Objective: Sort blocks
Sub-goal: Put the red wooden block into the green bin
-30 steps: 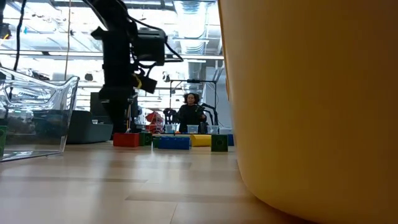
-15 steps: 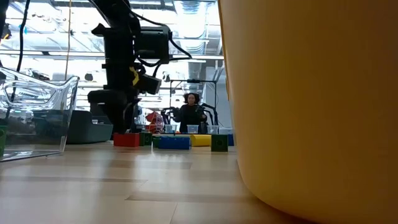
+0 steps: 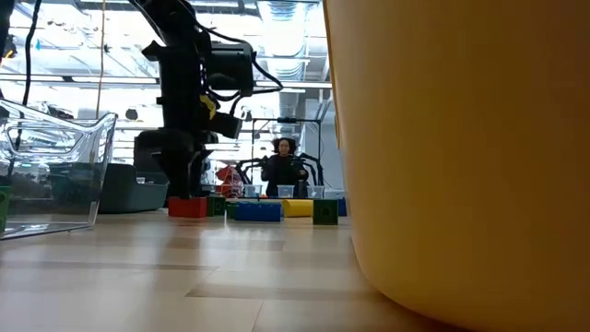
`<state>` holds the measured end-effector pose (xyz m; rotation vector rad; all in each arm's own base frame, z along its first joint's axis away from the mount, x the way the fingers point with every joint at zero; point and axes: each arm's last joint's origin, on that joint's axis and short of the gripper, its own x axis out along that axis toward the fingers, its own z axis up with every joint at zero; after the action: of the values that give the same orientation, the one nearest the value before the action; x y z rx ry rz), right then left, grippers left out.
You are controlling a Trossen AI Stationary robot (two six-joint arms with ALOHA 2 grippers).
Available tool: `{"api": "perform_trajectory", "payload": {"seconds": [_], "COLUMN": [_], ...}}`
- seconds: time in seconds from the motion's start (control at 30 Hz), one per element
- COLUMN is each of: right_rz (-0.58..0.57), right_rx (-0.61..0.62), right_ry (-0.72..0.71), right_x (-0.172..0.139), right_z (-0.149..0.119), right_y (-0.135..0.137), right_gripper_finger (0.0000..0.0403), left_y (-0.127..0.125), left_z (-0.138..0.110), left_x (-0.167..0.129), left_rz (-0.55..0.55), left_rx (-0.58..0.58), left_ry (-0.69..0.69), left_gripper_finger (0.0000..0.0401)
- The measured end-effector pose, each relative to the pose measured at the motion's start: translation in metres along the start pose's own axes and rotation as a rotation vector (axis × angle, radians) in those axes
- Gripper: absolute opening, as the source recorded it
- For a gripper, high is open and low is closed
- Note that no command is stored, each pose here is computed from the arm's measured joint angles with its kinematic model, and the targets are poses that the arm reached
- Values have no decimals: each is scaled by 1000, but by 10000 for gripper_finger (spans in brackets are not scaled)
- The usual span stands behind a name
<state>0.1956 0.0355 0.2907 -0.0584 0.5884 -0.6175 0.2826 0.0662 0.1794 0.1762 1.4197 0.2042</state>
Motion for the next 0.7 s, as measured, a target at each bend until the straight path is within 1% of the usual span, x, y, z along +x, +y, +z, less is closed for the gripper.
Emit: {"api": "perform_trajectory", "payload": {"seconds": [0.5, 0.6, 0.7], "right_rz": [1, 4, 8], "right_rx": [-1, 6, 4], "right_ry": [-2, -9, -10], "right_x": [0, 0, -1], "right_z": [0, 1, 1], "right_y": [0, 0, 1], "right_gripper_finger": [152, 152, 152], "left_y": [-4, -5, -8], "left_z": [0, -1, -2], "left_x": [5, 7, 16], "left_rz": [1, -4, -11], "left_rx": [-5, -3, 2], "left_ry": [-28, -23, 18], "left_gripper_finger": [182, 173, 159]}}
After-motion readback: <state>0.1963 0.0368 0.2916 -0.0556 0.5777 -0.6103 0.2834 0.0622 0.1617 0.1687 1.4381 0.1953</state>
